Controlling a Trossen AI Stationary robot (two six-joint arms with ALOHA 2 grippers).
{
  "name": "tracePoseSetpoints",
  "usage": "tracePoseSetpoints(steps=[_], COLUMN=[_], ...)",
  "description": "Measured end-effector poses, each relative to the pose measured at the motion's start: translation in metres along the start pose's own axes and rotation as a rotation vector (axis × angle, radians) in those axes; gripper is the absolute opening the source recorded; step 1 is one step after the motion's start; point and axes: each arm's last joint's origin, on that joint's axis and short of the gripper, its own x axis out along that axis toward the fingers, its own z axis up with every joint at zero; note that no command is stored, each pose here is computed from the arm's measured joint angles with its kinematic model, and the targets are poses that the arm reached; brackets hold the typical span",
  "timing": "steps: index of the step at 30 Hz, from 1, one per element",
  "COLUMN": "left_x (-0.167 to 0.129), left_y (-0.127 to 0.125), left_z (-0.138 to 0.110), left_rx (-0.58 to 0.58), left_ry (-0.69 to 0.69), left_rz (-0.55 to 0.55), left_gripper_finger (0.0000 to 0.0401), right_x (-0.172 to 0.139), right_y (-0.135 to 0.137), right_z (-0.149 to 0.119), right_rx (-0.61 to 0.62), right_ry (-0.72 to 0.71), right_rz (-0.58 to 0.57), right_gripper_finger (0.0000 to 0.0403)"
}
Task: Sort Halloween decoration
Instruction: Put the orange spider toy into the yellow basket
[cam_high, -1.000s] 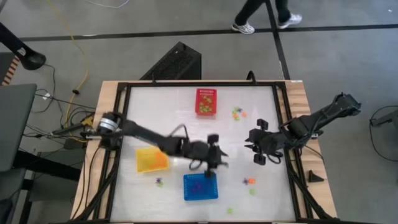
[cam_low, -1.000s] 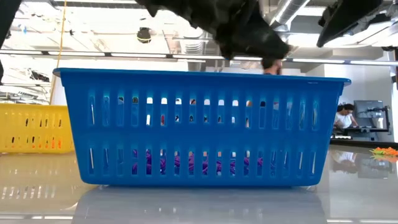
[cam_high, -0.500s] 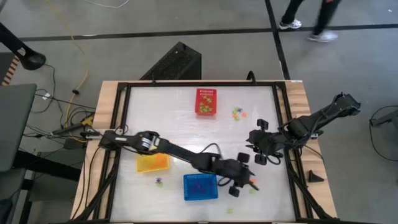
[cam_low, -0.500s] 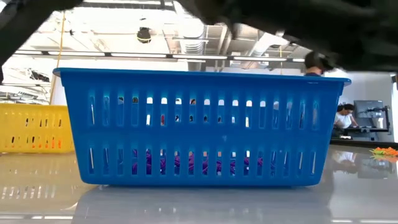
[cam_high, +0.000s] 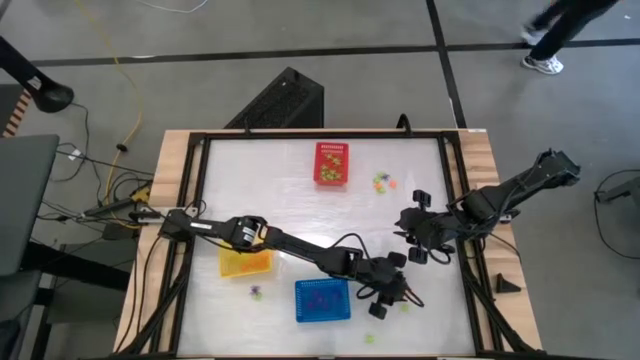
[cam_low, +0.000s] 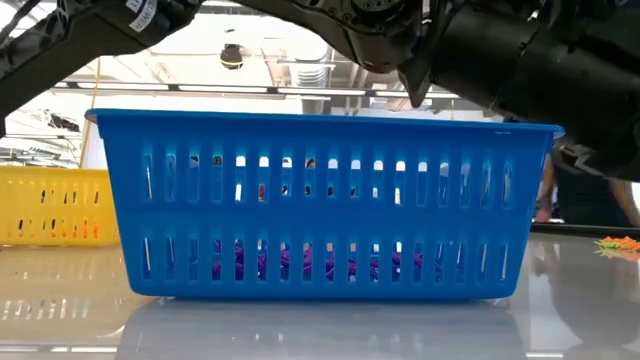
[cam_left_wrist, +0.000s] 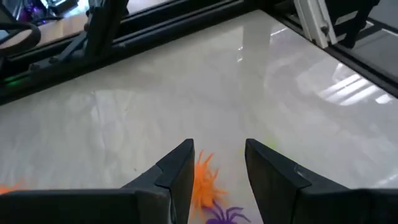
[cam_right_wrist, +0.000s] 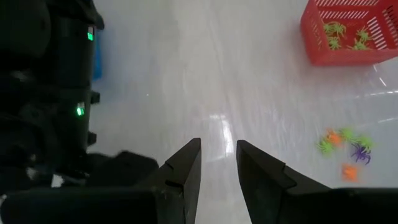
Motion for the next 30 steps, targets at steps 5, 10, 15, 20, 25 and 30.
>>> tracePoseSetpoints(steps=[5,10,15,20,25,30], left_x=[0.001,0.009,0.016,0.017,0.016,0.016], left_y=[0.001,0.008,0.011,0.012,0.017,0.02], left_z=[-0.003,-0.02,-0.032,-0.033,-0.035,-0.036], left_rx=[0.039,0.004,-0.035,-0.039,-0.09,-0.125], left_ry=[0.003,-0.008,-0.037,-0.017,-0.004,0.002], left_rz=[-0.024,-0.057,-0.046,-0.035,-0.018,-0.012], left_gripper_finger=[0.0132,0.0132,0.0132,0.0132,0.0107,0.0028], right_x=[0.002,0.004,0.004,0.005,0.005,0.005], right_y=[-0.004,-0.008,-0.01,-0.01,-0.01,-0.01], right_z=[0.003,0.005,0.005,0.006,0.006,0.006], right_rx=[0.025,0.041,0.039,0.033,0.033,0.033], right_ry=[-0.016,-0.014,-0.013,-0.017,-0.018,-0.018], right_rz=[-0.021,-0.039,-0.048,-0.047,-0.047,-0.047], right_gripper_finger=[0.0134,0.0134,0.0134,0.0134,0.0134,0.0134])
